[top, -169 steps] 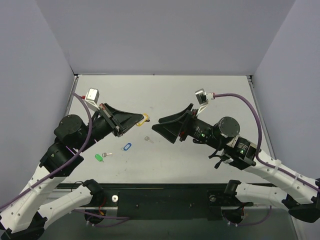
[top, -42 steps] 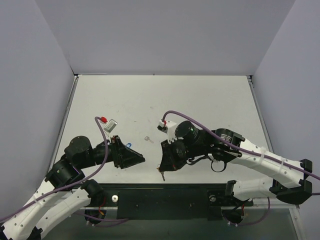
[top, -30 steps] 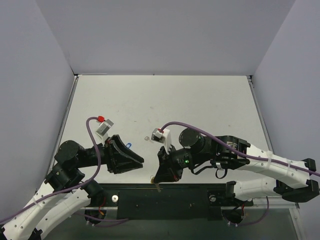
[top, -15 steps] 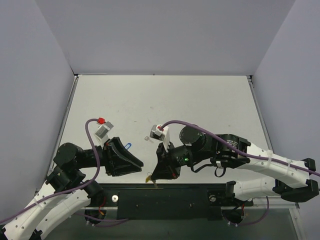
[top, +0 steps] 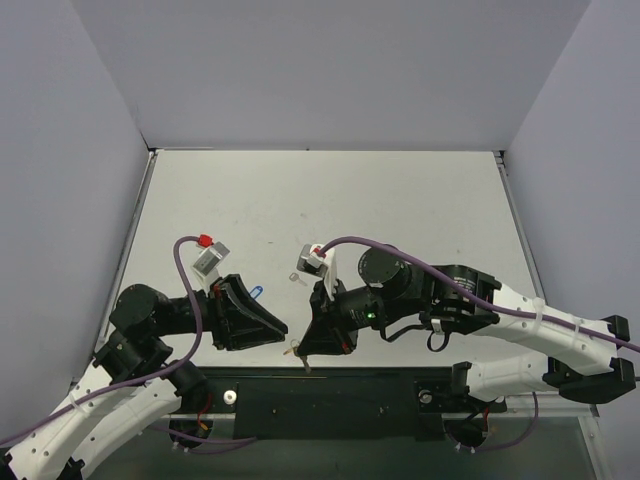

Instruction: Remove the keys from the keyring

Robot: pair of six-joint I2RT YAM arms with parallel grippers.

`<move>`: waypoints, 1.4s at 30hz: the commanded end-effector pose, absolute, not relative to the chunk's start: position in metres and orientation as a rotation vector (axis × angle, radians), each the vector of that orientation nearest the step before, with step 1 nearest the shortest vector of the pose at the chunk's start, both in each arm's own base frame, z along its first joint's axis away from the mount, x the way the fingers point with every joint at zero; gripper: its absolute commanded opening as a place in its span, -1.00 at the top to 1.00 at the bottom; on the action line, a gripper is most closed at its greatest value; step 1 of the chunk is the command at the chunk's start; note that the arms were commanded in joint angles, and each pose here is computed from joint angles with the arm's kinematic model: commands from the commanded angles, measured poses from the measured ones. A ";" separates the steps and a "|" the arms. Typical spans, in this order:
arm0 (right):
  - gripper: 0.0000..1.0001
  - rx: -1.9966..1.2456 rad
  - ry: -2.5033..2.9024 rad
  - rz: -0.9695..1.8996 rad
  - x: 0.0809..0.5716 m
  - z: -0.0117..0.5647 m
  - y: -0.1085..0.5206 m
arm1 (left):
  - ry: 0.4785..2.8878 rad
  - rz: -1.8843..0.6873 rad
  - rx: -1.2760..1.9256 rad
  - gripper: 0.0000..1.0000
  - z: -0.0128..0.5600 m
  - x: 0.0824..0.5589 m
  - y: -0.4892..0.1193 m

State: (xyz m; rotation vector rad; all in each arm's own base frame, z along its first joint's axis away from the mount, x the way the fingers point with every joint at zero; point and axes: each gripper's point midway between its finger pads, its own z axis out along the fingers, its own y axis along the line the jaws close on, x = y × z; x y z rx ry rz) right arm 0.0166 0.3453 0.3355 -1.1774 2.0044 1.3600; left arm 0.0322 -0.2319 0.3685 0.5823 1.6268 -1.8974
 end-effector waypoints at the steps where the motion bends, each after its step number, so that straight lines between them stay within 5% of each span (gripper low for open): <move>1: 1.00 -1.166 1.906 1.402 0.021 0.360 0.353 | 1.567 -1.908 0.605 0.29 0.377 0.030 -0.232; 27: 1.00 -1.153 1.893 1.409 0.027 0.363 0.358 | 1.607 -1.924 0.612 0.40 0.366 0.031 -0.243; 30: 1.00 -1.155 1.896 1.412 0.027 0.363 0.358 | 1.610 -1.929 0.616 0.58 0.365 0.029 -0.245; 33: 1.00 -1.156 1.899 1.410 0.027 0.361 0.358 | 1.613 -1.927 0.618 1.00 0.364 0.028 -0.247; 38: 1.00 -1.139 1.910 1.399 0.029 0.360 0.357 | 1.607 -1.907 0.601 1.00 0.366 0.030 -0.249; 42: 0.43 -1.075 1.928 1.372 0.039 0.360 0.354 | 1.582 -1.891 0.566 1.00 0.374 0.033 -0.247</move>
